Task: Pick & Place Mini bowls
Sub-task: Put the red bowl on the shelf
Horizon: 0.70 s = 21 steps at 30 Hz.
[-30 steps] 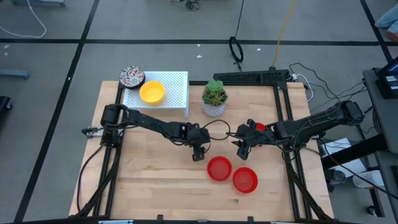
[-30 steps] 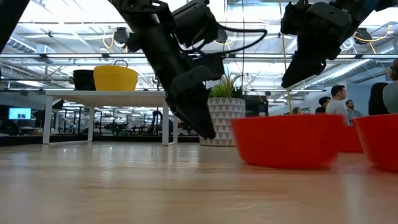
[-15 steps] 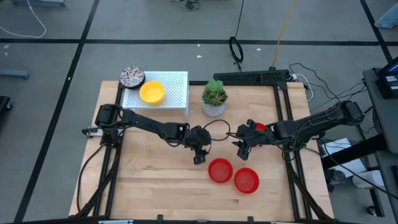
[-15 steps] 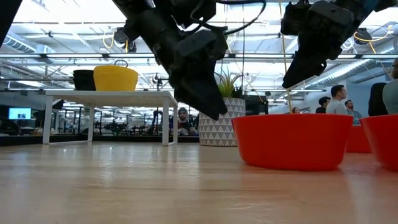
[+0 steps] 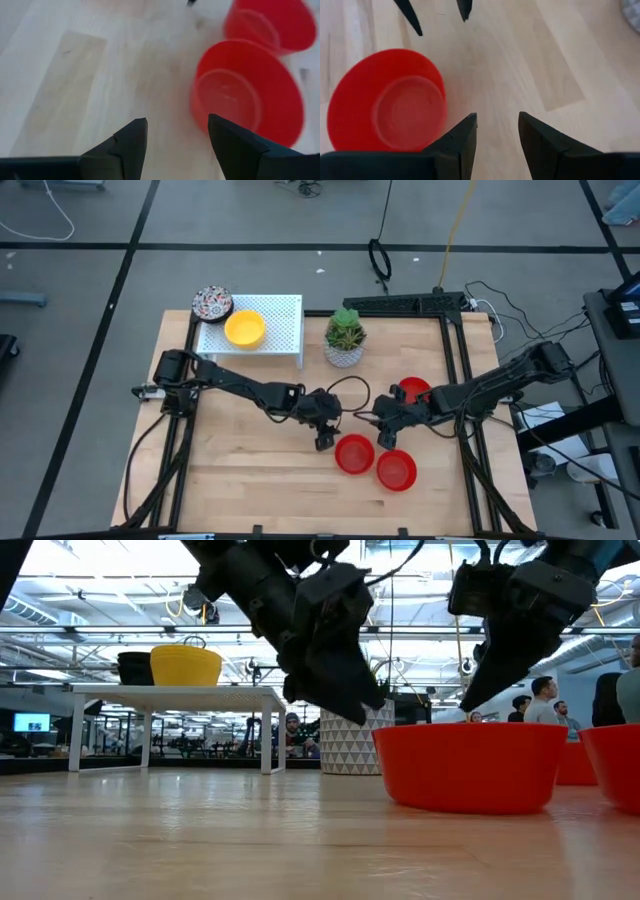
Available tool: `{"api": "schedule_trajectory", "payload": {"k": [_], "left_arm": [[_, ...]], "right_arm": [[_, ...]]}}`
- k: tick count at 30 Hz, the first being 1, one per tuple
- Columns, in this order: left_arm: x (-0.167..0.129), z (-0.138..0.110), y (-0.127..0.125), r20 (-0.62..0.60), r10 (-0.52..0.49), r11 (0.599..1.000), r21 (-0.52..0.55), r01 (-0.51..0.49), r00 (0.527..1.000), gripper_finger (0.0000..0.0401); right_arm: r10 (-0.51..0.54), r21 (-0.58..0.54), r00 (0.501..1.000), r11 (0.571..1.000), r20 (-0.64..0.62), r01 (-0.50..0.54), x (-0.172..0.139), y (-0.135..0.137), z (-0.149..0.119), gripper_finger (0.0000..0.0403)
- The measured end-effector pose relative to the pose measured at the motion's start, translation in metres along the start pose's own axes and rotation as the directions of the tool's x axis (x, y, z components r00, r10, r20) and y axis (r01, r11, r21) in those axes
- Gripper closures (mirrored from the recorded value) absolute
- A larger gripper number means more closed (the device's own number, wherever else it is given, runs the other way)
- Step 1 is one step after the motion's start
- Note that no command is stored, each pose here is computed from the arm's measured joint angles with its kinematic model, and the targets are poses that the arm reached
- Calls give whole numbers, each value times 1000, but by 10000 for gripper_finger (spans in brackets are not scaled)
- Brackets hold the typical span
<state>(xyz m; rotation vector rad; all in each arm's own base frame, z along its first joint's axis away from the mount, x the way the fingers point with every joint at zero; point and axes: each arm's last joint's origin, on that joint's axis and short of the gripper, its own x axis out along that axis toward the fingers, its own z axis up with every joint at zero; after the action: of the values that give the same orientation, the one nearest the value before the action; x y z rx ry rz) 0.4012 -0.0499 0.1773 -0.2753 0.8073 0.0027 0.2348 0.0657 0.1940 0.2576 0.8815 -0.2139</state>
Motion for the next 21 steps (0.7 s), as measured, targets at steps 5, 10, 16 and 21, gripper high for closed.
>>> {"api": "schedule_trajectory", "payload": {"k": [5,10,16,21], "left_arm": [[0,0,-9,32,-9,1000,4,9,999,187],[14,-5,-13,64,4,1000,12,-5,998,187],[29,-11,-10,69,31,999,6,-31,997,187],[45,-20,-8,54,17,1000,-13,-16,998,187]], "right_arm": [[1,-28,1000,1000,-24,-2,12,7,-5,270],[0,-45,999,999,-43,-2,15,11,-9,270],[12,-57,999,998,-43,-15,14,14,-11,270],[16,-62,999,998,-42,-19,14,16,-12,270]]}}
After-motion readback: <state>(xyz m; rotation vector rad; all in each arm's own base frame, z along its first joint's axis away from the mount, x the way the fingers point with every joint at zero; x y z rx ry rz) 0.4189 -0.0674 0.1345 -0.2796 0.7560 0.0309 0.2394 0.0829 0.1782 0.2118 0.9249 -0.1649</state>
